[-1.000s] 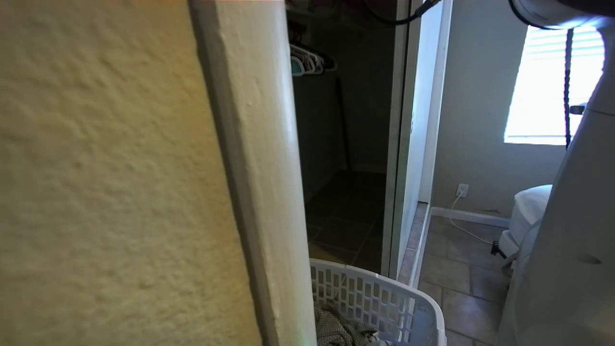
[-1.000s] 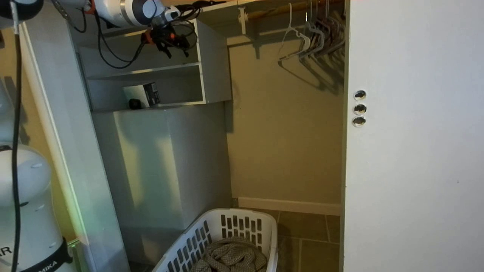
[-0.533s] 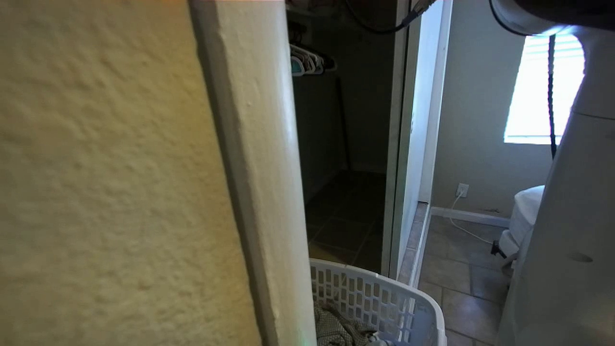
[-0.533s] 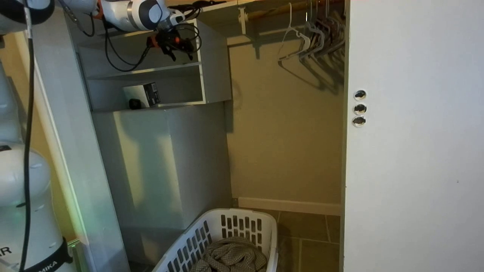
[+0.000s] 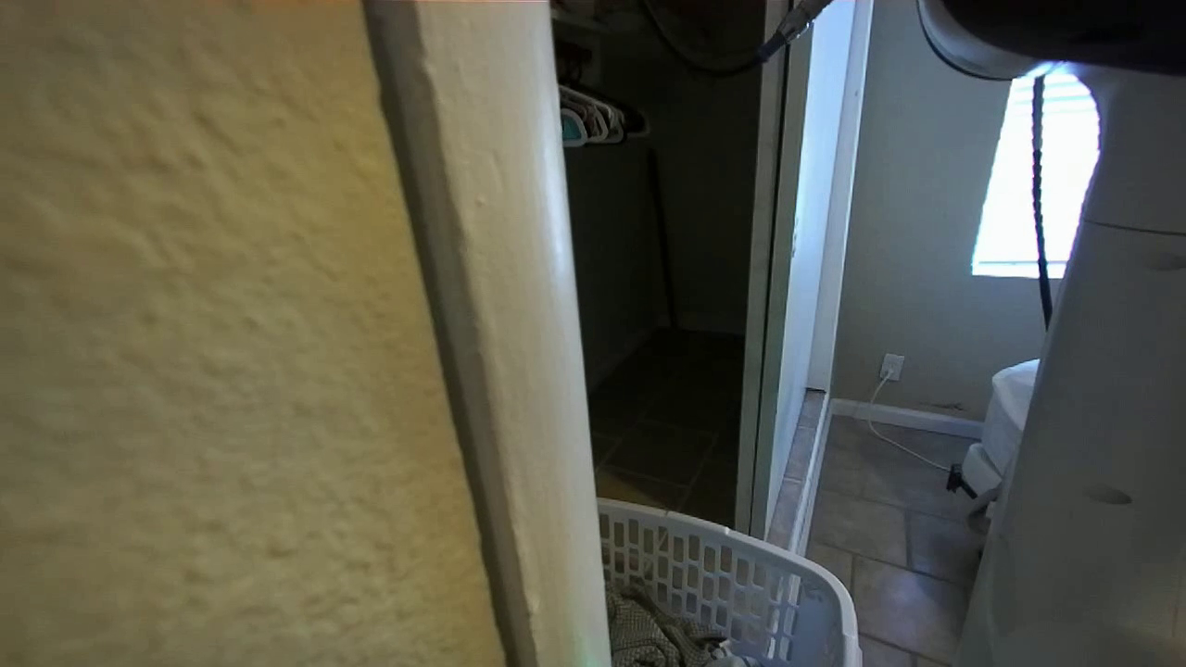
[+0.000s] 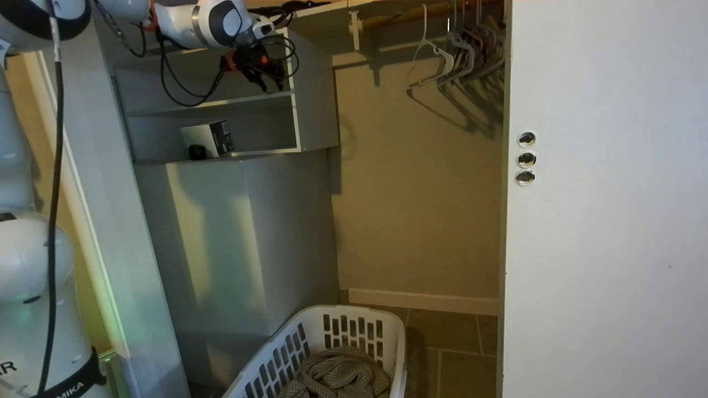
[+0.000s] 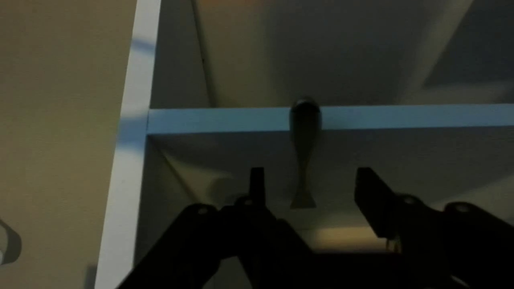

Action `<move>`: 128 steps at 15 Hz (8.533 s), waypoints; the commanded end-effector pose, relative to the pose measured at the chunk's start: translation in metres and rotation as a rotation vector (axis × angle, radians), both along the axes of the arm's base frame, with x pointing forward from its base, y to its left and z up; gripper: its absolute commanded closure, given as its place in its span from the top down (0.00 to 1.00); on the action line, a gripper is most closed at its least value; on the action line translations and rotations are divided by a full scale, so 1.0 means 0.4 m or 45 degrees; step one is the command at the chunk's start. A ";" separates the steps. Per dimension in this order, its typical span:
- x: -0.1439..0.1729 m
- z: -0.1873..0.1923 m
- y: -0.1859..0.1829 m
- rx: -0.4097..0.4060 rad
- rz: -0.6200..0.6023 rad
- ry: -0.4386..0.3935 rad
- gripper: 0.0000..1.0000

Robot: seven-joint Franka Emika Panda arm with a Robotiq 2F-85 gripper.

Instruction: Remove the utensil from the top shelf and out it on the bottom shelf

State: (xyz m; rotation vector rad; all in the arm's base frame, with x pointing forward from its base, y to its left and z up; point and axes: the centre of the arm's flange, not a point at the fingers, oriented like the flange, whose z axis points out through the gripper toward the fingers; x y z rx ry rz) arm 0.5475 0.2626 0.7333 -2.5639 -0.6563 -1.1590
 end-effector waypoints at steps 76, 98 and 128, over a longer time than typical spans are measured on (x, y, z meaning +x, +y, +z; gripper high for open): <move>-0.128 -0.350 -0.045 0.134 0.013 0.053 0.02; -0.030 -0.425 0.033 0.090 0.065 0.096 0.02; 0.039 -0.445 0.012 0.098 0.016 0.124 0.46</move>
